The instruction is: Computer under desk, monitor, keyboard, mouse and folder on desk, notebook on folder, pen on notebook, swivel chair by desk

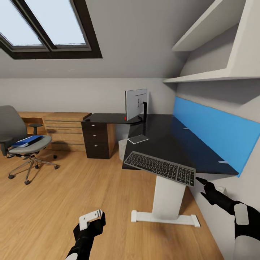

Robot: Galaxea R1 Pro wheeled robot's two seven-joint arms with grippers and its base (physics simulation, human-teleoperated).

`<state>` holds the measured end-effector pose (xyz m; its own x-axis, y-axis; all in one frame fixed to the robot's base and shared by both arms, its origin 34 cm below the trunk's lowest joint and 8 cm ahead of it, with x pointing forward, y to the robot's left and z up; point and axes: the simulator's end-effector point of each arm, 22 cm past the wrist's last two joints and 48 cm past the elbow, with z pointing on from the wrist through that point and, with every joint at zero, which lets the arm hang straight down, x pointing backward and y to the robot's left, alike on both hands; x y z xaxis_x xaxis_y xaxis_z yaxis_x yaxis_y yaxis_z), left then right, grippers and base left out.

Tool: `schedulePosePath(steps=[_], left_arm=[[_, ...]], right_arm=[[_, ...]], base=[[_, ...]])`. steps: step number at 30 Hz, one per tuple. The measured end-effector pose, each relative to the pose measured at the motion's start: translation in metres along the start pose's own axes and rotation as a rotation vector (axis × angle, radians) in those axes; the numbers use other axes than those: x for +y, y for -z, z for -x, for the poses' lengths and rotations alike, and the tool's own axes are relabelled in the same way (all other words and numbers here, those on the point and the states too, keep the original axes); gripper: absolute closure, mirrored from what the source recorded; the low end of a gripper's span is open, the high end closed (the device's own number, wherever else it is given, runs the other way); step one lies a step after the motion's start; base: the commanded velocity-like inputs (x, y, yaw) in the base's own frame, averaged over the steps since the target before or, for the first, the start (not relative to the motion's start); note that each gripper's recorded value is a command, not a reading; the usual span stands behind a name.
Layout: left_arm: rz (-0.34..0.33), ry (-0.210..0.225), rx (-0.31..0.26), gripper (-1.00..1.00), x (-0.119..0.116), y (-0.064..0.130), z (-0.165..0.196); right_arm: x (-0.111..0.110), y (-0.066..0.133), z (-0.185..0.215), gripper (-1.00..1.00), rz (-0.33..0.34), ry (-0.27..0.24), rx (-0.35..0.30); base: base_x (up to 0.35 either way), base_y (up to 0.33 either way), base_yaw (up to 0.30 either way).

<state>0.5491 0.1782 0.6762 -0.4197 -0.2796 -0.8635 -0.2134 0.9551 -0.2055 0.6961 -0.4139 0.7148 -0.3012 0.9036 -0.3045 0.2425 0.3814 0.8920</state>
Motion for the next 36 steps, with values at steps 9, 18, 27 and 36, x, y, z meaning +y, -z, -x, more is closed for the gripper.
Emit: schedulePosePath(steps=[9, 18, 27, 36], left_arm=[[0.001, 0.000, 0.001, -1.00, 0.000, 0.000, -0.001], [0.004, -0.005, 0.008, -1.00, 0.001, -0.001, -0.004], [0.005, -0.007, 0.010, -1.00, -0.001, 0.003, 0.006], [0.004, -0.007, 0.010, -1.00, -0.002, 0.003, 0.006]], right_arm=[[0.000, 0.000, 0.000, -1.00, 0.000, 0.000, 0.001], [0.000, 0.000, 0.000, -1.00, 0.000, 0.000, 0.000], [0.011, 0.002, 0.004, -1.00, 0.000, 0.000, 0.000], [0.011, 0.002, 0.003, -1.00, 0.000, -0.001, 0.001]], base=[[0.001, 0.021, 0.000], [0.047, 0.044, 0.000], [0.004, 0.004, 0.000], [0.000, 0.000, 0.000]])
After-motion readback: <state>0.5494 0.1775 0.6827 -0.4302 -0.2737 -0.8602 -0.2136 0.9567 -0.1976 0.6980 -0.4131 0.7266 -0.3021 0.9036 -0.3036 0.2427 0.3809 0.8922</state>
